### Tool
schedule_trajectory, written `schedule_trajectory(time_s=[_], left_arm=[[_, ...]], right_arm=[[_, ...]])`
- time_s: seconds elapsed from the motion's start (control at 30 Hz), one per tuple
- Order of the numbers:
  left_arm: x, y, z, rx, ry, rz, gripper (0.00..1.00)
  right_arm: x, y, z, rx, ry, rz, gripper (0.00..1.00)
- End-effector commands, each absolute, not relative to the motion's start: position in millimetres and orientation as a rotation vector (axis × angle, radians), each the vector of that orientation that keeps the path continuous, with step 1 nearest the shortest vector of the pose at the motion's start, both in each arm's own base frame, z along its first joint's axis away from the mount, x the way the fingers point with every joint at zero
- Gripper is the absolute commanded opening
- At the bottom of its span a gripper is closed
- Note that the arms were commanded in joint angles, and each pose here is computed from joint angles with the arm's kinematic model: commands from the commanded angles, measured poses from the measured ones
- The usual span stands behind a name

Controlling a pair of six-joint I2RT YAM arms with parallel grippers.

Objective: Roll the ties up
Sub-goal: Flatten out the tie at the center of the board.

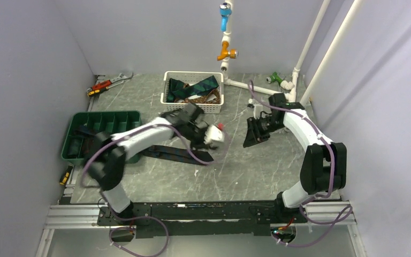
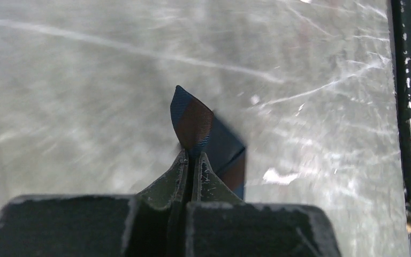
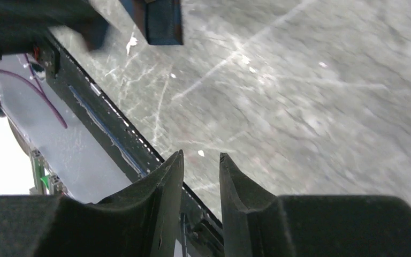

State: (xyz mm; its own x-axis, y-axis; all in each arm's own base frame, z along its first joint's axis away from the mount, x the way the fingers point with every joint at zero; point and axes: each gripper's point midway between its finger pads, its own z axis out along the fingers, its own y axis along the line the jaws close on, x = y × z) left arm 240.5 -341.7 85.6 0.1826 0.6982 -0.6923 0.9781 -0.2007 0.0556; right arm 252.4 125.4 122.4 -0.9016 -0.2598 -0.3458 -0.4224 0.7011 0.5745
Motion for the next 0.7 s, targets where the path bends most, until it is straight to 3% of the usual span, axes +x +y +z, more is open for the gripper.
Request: schedule_trajectory(time_s=[0.0,0.2,0.43,0.57,0.67], left_arm=[[257,-274,180,1.76,1.509,-0.661,0.0],[274,-178,196,1.665,1.618,-0.436,0.0],[278,-121,222,1.528,1.663,-0.297,0.0],[274,-109,227,1.504,1.661,-0.272,0.0],[271,-111,227,1.499,1.647,-0.297,0.0]], right_arm=[[262,185,118,-0.652,2.578,1.065,0.35],[273,252,89,-0.833,2.562,1.031,0.42],[284,293,45,-0.961,2.593,0.892,0.49],[273,298,20,-1.07,2.613,0.756,0.49],[259,291,-3,-1.162,2.675,0.659,0.42]])
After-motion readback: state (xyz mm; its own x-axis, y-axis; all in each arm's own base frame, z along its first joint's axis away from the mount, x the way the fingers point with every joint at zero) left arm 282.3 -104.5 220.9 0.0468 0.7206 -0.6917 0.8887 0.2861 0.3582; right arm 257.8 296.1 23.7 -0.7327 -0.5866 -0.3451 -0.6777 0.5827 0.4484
